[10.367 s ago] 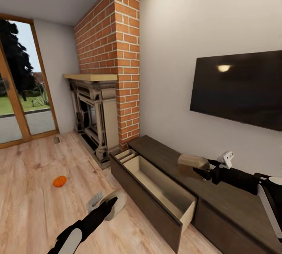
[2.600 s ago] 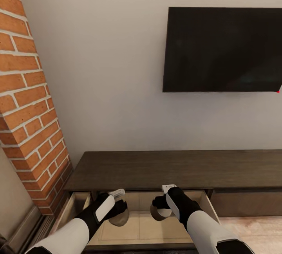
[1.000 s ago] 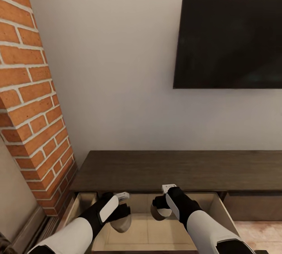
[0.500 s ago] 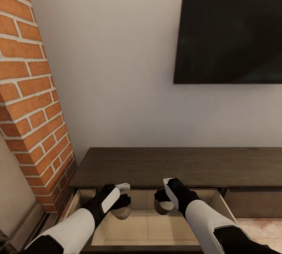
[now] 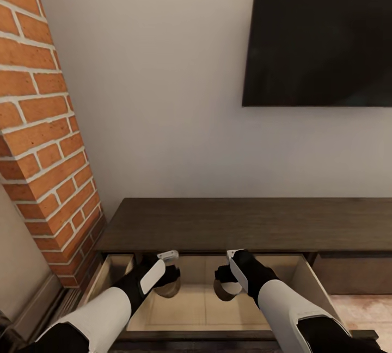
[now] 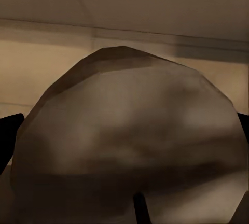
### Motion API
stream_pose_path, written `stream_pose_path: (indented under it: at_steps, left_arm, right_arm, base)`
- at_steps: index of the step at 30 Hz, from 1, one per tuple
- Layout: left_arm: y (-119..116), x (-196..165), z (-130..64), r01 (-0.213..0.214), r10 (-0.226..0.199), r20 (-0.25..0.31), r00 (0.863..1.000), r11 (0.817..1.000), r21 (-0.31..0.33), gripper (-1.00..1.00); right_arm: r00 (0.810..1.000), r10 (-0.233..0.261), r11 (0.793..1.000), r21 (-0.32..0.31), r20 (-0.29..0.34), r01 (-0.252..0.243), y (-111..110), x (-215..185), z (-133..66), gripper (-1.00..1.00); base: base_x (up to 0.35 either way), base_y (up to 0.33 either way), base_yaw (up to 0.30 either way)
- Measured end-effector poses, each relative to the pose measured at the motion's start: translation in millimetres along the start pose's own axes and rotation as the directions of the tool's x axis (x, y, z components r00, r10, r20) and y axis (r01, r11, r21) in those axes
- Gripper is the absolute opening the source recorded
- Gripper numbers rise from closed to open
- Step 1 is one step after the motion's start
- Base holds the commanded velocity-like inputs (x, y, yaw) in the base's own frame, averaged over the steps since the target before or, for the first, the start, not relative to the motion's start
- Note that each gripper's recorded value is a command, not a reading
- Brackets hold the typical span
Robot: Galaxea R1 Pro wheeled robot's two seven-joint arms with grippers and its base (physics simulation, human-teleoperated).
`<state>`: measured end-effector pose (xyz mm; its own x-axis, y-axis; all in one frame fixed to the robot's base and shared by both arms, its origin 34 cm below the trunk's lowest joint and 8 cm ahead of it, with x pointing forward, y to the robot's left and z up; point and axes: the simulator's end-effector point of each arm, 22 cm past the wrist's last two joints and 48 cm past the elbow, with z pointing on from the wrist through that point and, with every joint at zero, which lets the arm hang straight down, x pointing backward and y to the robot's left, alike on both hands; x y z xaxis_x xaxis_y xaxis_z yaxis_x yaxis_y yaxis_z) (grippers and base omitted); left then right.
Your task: Place each of the two pumpkins and all three candles from the living room inside a cabinet in the living room (use any cabinet), then make sure every cabinet is closed, and position the cauldron so it is next to a table in the living room.
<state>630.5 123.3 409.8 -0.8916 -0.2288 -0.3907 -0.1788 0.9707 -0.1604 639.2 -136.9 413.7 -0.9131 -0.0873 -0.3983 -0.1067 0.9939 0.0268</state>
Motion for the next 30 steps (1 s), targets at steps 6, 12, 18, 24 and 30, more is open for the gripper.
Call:
stream_pose_path:
  at_steps: [6,12,18,24,30]
  left_arm:
    - [4.4,20.5,16.6,-0.005,0.005,-0.034,0.999,1.000,-0.006,-1.00]
    - [7.5,36.5,32.6,-0.002,0.002,-0.055,0.998,1.000,0.003,-1.00]
    - [8.2,44.3,38.5,-0.017,0.017,-0.086,0.996,1.000,0.009,-1.00]
    - [8.7,47.9,41.9,-0.017,0.017,-0.095,0.995,1.000,0.006,-1.00]
    - [10.4,50.9,45.6,-0.018,0.018,-0.103,0.995,1.000,0.002,-1.00]
  right_arm:
    - [1.000,0.001,1.000,-0.001,-0.007,-0.001,0.0,11.2,15.0,-1.00]
    - [1.000,0.001,1.000,-0.001,-0.013,-0.001,0.0,21.8,29.5,-1.00]
    - [0.999,0.004,1.000,-0.001,0.034,-0.004,-0.5,10.2,34.3,-1.00]
    - [1.000,0.006,1.000,-0.001,0.030,-0.006,-0.6,12.2,38.3,-1.00]
    - [1.000,0.006,1.000,-0.002,0.021,-0.006,-0.6,15.7,42.5,-1.00]
  base:
    - [0.000,0.000,0.000]
    - [0.000,0.000,0.000]
    - [0.000,0.000,0.000]
    - [0.000,0.000,0.000]
    - [0.000,0.000,0.000]
